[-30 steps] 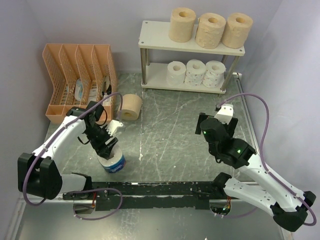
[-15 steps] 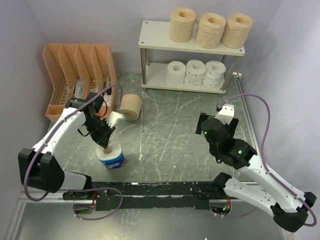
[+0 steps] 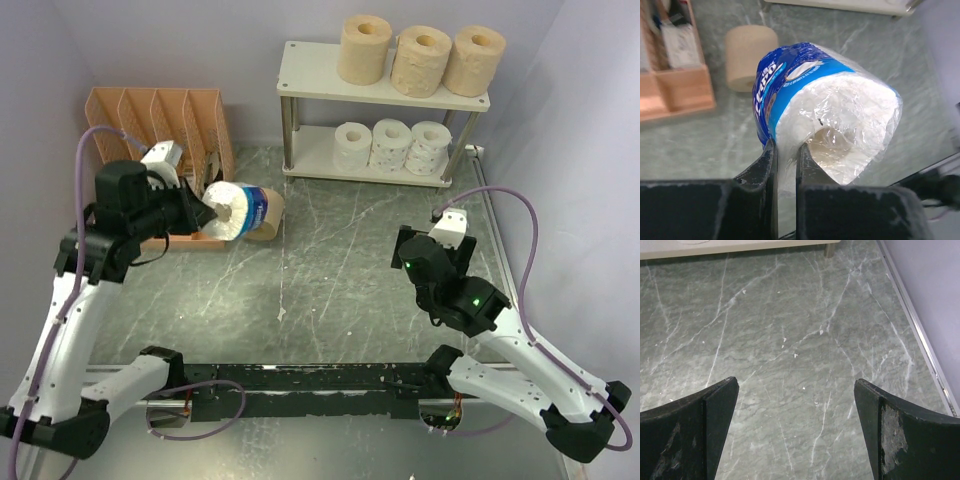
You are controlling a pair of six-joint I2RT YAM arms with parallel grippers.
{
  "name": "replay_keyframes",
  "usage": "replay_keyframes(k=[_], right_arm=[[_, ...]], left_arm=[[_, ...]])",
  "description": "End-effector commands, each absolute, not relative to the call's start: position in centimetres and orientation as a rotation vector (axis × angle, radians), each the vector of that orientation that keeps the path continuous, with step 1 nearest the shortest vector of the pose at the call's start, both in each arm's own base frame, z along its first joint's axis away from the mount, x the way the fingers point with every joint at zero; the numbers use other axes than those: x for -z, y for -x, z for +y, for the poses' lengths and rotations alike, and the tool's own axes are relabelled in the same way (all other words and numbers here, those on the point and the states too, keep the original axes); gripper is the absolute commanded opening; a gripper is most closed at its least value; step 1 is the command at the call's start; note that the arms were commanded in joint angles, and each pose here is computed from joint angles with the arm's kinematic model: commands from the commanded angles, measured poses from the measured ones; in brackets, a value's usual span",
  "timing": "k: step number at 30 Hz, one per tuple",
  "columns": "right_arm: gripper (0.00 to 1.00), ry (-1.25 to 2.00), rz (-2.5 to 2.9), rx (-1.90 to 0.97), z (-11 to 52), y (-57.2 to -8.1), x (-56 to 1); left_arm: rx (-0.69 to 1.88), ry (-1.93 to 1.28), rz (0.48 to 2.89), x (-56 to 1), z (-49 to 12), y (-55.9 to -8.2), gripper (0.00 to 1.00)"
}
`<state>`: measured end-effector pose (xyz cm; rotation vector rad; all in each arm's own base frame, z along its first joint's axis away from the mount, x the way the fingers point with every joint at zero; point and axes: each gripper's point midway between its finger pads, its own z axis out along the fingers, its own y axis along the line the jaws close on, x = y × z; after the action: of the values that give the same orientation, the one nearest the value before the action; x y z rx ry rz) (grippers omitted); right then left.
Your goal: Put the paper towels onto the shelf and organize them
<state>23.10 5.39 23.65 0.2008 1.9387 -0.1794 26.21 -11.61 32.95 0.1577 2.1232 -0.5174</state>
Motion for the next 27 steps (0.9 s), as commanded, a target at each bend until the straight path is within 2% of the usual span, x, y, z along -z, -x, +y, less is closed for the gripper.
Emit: replay_keyframes(k=[1, 5, 8, 12, 16, 21, 27], right_arm=[[1.0, -0.245, 1.915, 0.205, 4.5, -22.9, -23.8], [1.0, -0.26, 1.899, 0.197, 4.3, -22.8, -24.1], [1.0, -0.269, 1.894, 0.198, 4.1, -22.8, -24.1], [1.0, -0.271, 1.894, 0.206, 4.1, -22.8, -24.0], [1.0, -0.281, 1.888, 0.205, 4.0, -22.8, -24.2], [1.0, -0.301, 1.864, 0.182, 3.6, -22.5, -24.8], [1.0, -0.328, 1.823, 0.134, 3.1, -22.1, -25.7]], left_arm=[[0.902, 0.298, 1.971, -35.4, -15.4, -28.3, 0.07], [0.881, 0.51, 2.11, -33.5, -17.7, -31.3, 0.07], [0.897, 0.678, 2.116, -32.4, -18.6, -33.8, 0.07], [0.795, 0.867, 2.142, -30.4, -19.1, -37.2, 0.07], [0.724, 0.822, 2.149, -30.0, -23.2, -38.7, 0.07], [0.753, 0.776, 2.138, -29.7, -29.7, -39.8, 0.07], [0.696, 0.846, 2.054, -27.3, -32.3, -43.2, 0.07]])
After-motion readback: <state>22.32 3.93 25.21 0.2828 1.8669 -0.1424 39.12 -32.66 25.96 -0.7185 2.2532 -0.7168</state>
